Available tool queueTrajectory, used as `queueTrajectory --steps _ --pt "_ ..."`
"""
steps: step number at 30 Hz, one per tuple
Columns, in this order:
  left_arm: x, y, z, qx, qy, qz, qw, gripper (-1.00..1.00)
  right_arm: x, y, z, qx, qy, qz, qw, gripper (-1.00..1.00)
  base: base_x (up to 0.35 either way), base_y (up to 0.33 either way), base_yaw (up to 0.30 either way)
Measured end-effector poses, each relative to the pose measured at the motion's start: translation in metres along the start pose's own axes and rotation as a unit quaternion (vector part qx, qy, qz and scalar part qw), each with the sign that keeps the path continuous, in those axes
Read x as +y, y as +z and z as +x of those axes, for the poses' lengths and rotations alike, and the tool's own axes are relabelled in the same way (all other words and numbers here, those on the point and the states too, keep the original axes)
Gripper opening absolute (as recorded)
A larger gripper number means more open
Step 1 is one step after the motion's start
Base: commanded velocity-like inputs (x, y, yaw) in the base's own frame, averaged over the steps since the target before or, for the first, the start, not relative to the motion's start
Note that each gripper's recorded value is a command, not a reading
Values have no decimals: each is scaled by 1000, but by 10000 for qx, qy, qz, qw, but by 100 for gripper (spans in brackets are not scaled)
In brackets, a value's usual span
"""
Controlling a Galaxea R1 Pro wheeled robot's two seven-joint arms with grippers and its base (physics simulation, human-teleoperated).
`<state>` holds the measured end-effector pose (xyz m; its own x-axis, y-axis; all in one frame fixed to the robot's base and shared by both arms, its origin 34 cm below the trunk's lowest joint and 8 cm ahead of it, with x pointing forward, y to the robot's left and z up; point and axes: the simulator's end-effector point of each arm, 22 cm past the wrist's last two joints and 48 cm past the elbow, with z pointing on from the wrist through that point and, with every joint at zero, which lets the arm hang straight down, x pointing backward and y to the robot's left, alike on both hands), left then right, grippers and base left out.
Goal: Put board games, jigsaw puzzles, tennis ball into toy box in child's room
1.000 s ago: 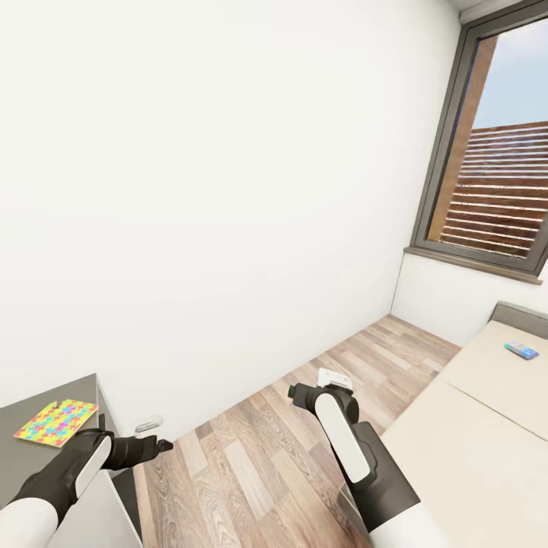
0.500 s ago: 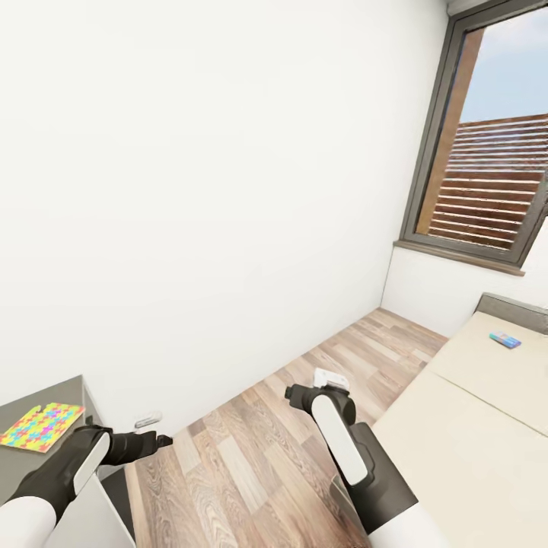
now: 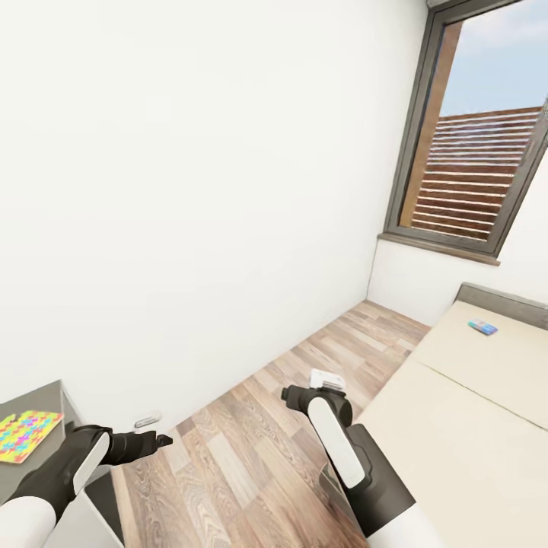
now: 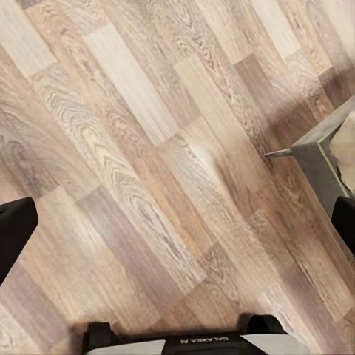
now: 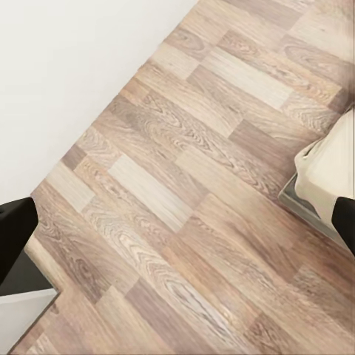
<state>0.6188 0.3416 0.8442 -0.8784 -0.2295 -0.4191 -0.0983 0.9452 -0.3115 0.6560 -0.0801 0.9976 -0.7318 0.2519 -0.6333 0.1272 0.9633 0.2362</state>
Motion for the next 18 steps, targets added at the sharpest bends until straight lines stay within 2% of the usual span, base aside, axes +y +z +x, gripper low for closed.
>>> queueTrajectory --steps 4,14,18 --pt "0 1 1 11 -4 -2 10000 100 3 0 2 -4 -44 -19 10000 100 58 0 -43" --pt "1 1 0 -2 2 -3 10000 100 10 -1 3 -27 -127 -69 9999 100 170 0 -8" --pt "1 1 0 -3 4 -4 10000 100 10 -1 3 -28 -130 -74 9999 100 37 0 -148"
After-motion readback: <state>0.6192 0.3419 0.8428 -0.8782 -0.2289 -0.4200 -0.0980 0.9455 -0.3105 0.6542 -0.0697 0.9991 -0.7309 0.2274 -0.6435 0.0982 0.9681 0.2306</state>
